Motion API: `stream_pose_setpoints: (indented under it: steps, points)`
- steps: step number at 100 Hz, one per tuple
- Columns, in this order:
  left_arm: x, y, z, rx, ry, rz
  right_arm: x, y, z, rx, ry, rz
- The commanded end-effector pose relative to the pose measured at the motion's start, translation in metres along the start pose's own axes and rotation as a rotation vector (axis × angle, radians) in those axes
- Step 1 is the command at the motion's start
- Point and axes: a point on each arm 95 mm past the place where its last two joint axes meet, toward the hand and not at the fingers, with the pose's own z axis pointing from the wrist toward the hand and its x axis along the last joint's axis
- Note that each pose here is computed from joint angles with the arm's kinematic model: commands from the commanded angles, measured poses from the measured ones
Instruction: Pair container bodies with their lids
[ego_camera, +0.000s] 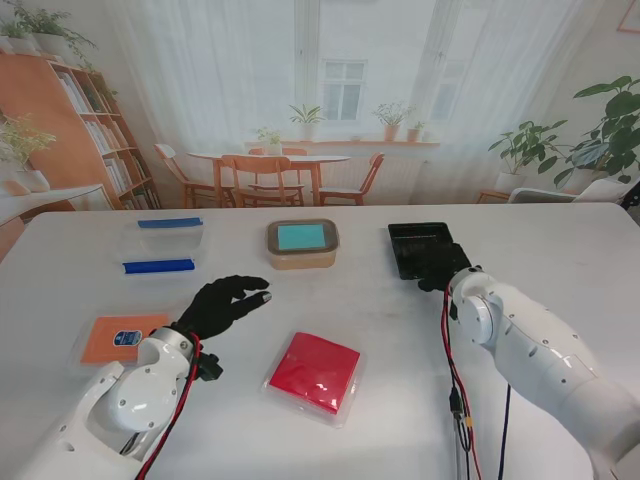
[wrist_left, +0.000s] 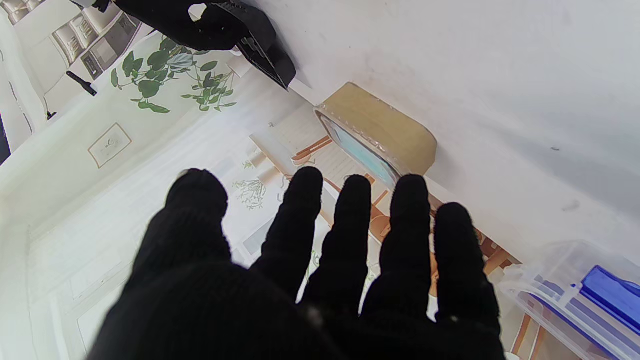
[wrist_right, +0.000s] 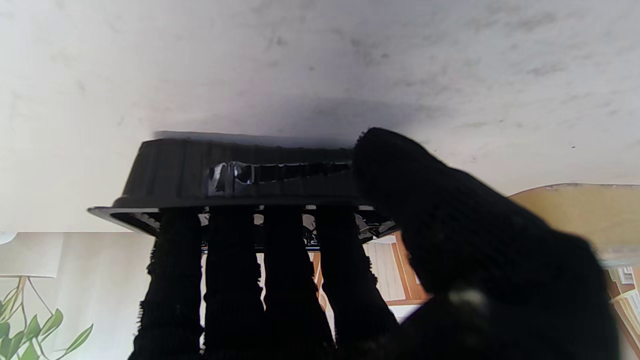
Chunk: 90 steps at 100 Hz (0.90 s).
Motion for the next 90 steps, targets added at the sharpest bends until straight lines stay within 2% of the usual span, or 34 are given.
stream_pose_setpoints:
  steps: [1,22,37,90]
  points:
    - [0.000,0.003,-0.002,0.000,-0.008,-0.005,0.002,0.005,0.004,-0.003,0.006,0.007]
    - [-0.001,0.002,-0.004,0.001,-0.012,-0.005,0.004,0.006,0.009,-0.016,0.045,0.001]
    - [0.000,0.002,-0.003,-0.001,-0.008,-0.013,0.009,0.004,0.007,-0.015,0.109,0.007]
    - [0.008,0.008,-0.007,-0.021,0.044,-0.043,0.048,-0.015,-0.030,0.059,0.287,0.070]
